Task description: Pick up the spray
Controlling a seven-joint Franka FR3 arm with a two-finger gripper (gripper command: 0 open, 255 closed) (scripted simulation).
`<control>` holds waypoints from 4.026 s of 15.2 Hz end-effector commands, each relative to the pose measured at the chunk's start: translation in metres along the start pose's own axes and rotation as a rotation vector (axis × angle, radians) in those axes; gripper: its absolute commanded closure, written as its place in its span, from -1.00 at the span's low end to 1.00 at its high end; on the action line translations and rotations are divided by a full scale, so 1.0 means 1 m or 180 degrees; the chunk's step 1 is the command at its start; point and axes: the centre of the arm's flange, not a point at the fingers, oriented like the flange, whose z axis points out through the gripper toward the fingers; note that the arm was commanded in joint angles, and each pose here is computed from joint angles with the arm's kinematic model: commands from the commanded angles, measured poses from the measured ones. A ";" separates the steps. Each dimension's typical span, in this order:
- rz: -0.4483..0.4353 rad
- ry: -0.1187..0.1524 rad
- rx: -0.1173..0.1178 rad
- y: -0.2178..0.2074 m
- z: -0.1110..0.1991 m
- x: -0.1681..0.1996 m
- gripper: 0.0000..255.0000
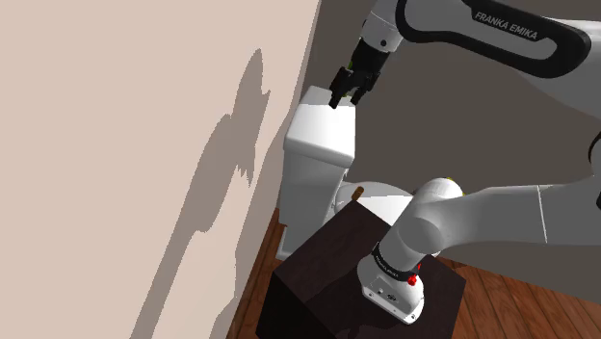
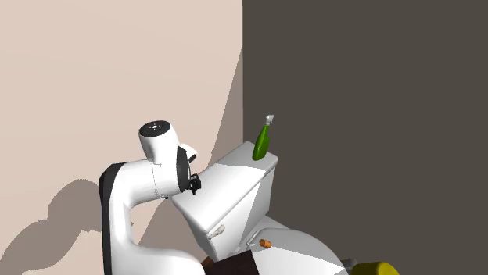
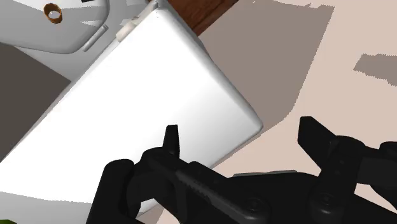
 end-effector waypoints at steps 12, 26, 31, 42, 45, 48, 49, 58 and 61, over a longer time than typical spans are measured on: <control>0.0809 0.0404 -0.0385 0.065 0.034 0.095 -1.00; 0.1840 0.0918 -0.0874 0.183 0.047 0.191 -1.00; 0.2208 0.1102 -0.1049 0.231 0.044 0.215 -1.00; 0.2666 0.1330 -0.1267 0.296 0.055 0.234 -1.00; 0.2666 0.1330 -0.1267 0.296 0.074 0.230 -1.00; 0.2666 0.1330 -0.1266 0.297 0.074 0.231 1.00; 0.2665 0.1330 -0.1266 0.296 0.073 0.231 1.00; 0.2666 0.1330 -0.1266 0.296 0.069 0.231 1.00; 0.2666 0.1330 -0.1267 0.296 0.053 0.234 1.00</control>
